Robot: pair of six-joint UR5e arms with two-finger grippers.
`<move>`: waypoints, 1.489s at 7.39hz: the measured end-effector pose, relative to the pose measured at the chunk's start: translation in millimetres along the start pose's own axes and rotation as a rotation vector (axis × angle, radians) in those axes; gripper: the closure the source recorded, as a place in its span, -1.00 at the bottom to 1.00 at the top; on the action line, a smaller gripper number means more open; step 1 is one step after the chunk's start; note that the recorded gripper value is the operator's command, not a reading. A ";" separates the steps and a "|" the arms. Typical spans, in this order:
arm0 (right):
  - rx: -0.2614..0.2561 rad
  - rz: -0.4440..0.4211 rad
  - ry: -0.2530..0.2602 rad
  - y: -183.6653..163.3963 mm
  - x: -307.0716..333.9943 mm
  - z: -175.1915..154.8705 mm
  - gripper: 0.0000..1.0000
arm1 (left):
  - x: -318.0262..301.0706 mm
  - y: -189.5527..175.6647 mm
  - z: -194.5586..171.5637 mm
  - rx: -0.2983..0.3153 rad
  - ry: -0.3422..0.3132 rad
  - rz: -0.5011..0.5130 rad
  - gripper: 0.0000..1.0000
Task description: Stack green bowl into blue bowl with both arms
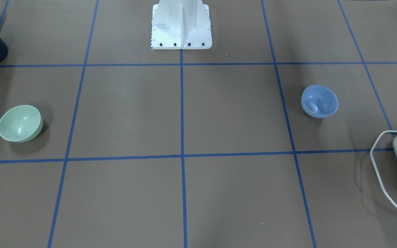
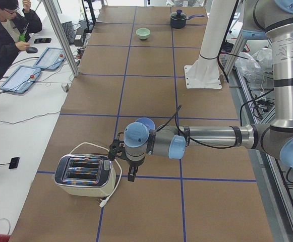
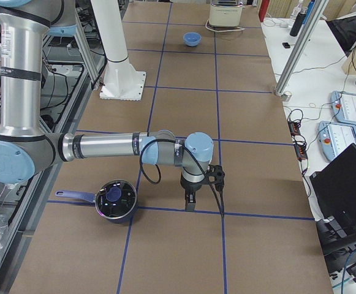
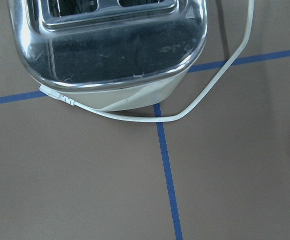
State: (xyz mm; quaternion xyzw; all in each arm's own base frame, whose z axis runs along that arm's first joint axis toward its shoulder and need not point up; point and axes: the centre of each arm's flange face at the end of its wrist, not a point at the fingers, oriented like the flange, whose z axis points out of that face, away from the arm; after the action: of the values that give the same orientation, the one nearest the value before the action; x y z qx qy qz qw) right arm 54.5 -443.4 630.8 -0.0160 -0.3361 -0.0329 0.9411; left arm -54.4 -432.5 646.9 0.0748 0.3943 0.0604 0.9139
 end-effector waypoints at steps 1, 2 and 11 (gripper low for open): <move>0.000 0.000 0.000 0.0 -0.2 0.2 -1.00 | 0.0 0.1 0.0 0.000 0.000 0.002 -0.96; 0.000 -0.002 0.000 -0.2 -0.7 0.3 -1.00 | 0.7 -0.2 -0.7 0.002 -0.001 0.006 -0.96; 0.225 -0.175 -0.030 -22.9 -7.2 -2.4 -1.00 | 32.8 -64.2 -36.0 0.207 -0.019 0.209 -0.96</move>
State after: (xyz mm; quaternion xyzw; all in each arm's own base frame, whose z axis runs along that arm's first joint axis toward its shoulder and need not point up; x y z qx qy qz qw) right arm 48.7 -466.1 624.6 0.1184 -0.3519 -0.0766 0.9254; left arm -55.0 -486.7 587.3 0.2099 0.3799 0.1137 0.8937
